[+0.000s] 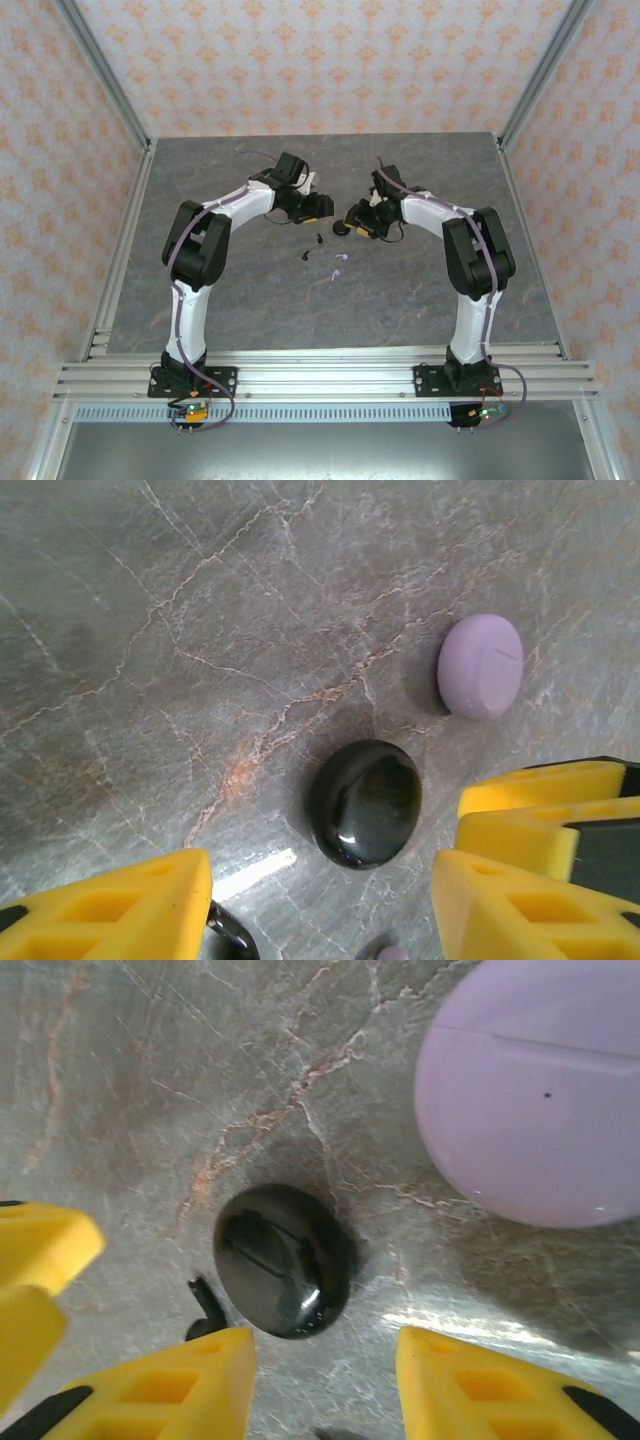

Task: Insert wireless bluetooth earbuds into charging case

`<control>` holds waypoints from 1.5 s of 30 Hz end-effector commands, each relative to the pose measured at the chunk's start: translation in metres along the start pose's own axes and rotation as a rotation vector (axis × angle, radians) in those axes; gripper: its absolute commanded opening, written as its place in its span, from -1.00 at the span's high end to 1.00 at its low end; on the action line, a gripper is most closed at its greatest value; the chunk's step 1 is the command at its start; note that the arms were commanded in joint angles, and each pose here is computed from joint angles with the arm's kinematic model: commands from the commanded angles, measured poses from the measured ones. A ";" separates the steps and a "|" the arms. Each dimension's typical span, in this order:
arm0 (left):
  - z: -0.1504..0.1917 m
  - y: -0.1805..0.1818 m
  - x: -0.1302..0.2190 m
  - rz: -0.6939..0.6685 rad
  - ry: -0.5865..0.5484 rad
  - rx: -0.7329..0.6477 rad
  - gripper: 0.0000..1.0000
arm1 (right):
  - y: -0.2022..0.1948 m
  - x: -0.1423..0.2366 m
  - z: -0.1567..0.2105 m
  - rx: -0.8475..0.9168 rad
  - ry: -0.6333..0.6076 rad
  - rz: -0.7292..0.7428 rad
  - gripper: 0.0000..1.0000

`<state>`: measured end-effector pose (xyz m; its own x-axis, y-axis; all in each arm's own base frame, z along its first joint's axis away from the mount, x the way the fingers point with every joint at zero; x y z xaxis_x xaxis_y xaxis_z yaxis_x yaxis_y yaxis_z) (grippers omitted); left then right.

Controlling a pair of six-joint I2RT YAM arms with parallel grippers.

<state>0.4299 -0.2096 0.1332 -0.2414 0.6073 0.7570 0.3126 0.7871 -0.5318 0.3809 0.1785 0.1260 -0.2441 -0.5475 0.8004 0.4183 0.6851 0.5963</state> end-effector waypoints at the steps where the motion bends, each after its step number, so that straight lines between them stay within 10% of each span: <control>1: -0.011 -0.010 0.001 0.052 -0.027 -0.002 -0.17 | 0.009 -0.002 -0.003 -0.034 -0.010 -0.072 0.22; 45: 0.010 -0.008 -0.042 0.123 0.081 0.068 0.13 | -0.024 -0.035 -0.003 -0.114 0.001 0.022 0.66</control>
<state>0.4324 -0.2384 0.1074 -0.1584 0.6814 0.7146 0.2967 0.7231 -0.6237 0.3880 0.1829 0.1075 -0.2676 -0.5809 0.7688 0.4762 0.6139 0.6296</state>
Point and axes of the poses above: each hand's point on the last joint's axis, 136 mm out from that joint toward the fingers, its own x axis back along the fingers, its own y axis along the line the jaws close on, z = x × y, the point moved 9 cm from there along x, back along the fingers, and after that the axes turned 14 degrees about -x, right-handed, at the moved point
